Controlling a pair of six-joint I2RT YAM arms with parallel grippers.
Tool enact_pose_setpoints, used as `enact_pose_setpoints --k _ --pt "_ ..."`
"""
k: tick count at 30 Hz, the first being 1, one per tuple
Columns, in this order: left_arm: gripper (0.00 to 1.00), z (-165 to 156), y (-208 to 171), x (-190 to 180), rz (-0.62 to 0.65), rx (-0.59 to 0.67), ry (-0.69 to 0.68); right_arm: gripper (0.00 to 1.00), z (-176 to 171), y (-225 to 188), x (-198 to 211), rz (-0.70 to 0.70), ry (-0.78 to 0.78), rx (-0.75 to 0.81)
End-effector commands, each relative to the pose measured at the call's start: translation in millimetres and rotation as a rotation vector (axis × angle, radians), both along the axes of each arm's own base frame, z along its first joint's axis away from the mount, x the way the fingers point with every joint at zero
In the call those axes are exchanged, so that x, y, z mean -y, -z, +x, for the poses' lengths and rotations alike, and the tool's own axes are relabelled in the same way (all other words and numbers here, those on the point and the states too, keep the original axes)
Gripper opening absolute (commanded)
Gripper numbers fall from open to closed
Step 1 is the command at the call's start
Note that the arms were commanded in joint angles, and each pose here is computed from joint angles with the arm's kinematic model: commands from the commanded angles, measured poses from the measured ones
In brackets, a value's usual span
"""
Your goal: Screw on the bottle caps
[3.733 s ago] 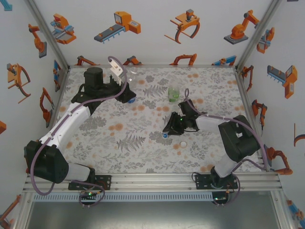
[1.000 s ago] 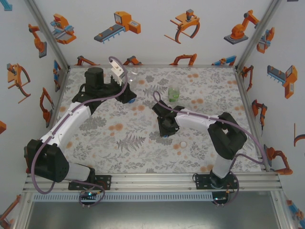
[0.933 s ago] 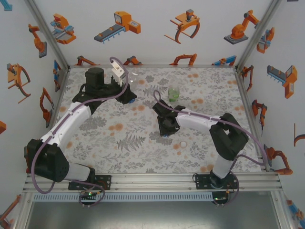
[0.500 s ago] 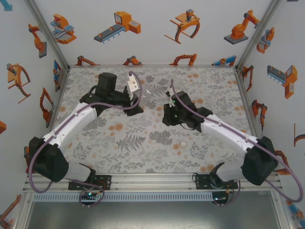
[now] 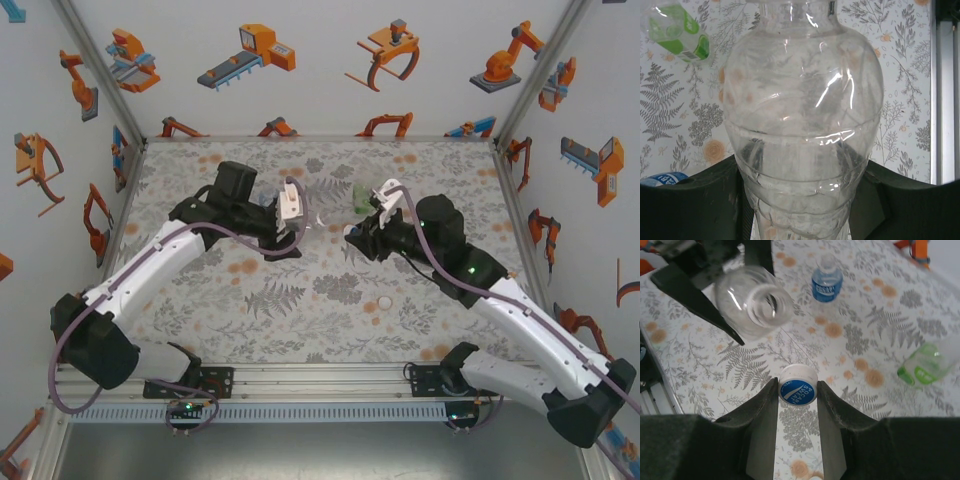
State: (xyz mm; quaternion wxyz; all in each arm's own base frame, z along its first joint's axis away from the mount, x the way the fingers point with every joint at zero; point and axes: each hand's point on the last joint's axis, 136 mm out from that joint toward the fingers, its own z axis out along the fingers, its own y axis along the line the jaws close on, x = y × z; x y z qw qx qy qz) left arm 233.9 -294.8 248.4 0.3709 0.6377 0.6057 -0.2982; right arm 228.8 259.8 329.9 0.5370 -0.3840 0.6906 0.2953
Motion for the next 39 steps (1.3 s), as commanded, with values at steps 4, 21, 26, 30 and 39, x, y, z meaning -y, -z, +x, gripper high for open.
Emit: enact_pose_setpoints --k 4,21,26,30,39 --pt "0.00 -33.9 20.9 -3.3 0.080 0.092 0.196 0.18 -32.5 -27.3 -19.6 0.013 -0.266 0.192" --pt "0.00 -45.3 29.0 -5.0 0.084 0.153 0.255 0.11 -62.6 -11.6 -29.0 -0.043 -0.489 0.221" --pt "0.00 -45.1 26.4 -4.1 0.077 0.146 0.251 0.11 -62.3 -6.6 -29.8 -0.050 -0.493 0.200" --pt "0.00 -45.5 26.0 -3.7 0.074 0.145 0.252 0.10 -58.3 -1.6 -30.4 -0.061 -0.479 0.193" --pt "0.00 -46.4 24.9 -3.0 0.069 0.143 0.256 0.09 -52.8 -0.2 -37.0 -0.061 -0.488 0.183"
